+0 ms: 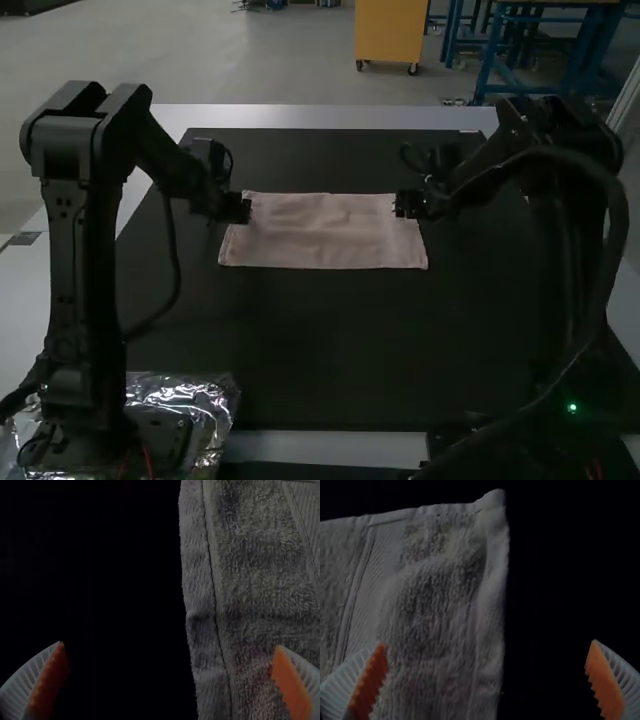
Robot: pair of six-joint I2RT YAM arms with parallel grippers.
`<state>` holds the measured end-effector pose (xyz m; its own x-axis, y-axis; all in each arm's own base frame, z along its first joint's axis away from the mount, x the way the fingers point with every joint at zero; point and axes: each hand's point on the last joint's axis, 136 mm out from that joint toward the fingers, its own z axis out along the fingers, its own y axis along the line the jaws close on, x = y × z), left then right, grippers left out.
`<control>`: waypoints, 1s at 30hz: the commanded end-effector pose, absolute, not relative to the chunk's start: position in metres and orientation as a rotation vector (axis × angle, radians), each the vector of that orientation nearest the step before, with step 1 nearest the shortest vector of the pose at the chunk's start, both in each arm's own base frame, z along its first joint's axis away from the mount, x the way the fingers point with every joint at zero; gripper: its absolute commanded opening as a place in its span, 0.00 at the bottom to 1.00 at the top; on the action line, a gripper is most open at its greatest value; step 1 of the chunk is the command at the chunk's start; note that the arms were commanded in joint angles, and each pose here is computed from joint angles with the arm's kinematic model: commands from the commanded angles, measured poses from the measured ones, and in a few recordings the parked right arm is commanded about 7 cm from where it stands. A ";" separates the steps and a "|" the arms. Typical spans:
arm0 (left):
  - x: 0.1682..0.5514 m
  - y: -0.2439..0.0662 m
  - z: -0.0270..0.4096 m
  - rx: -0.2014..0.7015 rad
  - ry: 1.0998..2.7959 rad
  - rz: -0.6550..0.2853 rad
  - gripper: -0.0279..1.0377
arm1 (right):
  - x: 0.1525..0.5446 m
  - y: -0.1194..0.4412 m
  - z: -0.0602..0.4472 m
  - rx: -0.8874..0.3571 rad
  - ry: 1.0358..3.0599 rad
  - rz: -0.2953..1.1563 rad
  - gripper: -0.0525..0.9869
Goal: Fold the towel.
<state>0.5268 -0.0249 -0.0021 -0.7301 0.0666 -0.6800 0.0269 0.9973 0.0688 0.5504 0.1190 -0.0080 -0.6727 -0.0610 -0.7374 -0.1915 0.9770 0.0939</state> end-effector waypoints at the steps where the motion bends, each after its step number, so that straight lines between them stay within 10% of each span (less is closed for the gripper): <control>1: 0.541 -0.026 0.002 0.035 2.365 0.070 0.92 | 0.566 0.112 0.001 -0.180 2.273 0.182 0.92; 30: 0.560 -0.023 0.066 -0.026 2.303 -0.012 0.92 | 0.561 0.116 -0.016 -0.221 2.338 0.182 0.92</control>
<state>0.5405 -0.0232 0.0068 -0.7528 -0.0007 -0.6583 -0.0068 1.0000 0.0068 0.5599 0.1159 -0.0136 -0.6862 -0.1034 -0.7200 -0.2113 0.9755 0.0613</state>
